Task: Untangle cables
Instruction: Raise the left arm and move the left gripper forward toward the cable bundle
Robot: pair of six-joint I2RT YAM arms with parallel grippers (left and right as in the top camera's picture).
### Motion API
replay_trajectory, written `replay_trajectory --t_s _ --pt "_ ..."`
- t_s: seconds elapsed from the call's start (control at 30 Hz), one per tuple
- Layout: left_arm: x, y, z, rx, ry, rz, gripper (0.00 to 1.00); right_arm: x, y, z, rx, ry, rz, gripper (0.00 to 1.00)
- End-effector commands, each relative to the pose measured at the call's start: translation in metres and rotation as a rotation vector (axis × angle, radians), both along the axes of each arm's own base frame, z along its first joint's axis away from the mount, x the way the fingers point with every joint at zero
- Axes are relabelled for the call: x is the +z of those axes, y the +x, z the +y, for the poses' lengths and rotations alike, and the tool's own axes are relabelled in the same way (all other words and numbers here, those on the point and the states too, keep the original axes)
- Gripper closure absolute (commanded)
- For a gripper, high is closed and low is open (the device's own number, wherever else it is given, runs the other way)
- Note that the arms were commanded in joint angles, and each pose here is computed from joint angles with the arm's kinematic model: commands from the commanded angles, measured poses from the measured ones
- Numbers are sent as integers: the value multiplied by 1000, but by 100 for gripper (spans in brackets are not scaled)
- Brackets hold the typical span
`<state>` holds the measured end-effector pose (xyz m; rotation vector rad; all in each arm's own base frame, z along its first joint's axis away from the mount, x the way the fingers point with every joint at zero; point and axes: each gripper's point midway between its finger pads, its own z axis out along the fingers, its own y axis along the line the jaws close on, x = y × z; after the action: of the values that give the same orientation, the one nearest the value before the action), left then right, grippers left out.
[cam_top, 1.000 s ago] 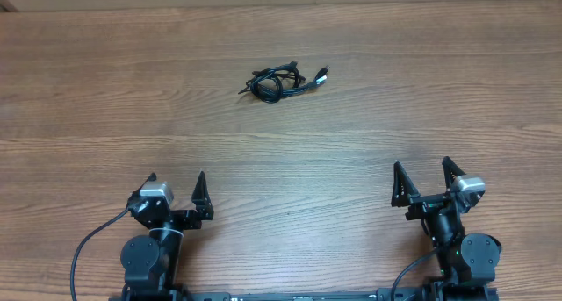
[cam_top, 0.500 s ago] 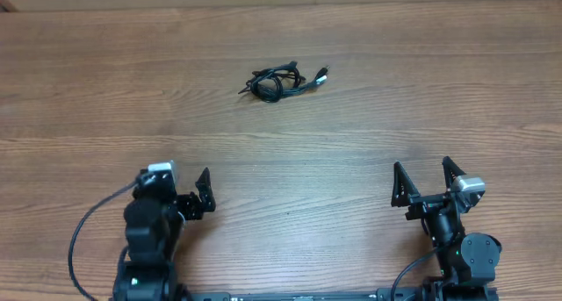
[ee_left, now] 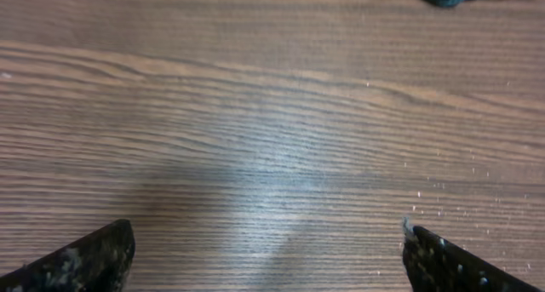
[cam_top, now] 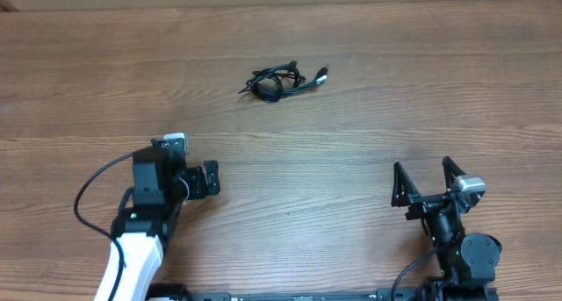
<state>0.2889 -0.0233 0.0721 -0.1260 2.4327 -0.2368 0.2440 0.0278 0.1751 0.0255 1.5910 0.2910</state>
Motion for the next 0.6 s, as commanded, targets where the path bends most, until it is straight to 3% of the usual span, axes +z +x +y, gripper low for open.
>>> replay_trajectory --t_s 0.0,0.3,0.57 --pt "1 10 -8 -65 -11 29 0 -2 0 0 -4 -4 -4 0" --pt "-16 8 -15 -149 42 207 0 -2 0 0 -4 -4 -4 0" --pt "-18 6 -61 -384 108 203 0 -2 0 0 -4 -4 -4 0"
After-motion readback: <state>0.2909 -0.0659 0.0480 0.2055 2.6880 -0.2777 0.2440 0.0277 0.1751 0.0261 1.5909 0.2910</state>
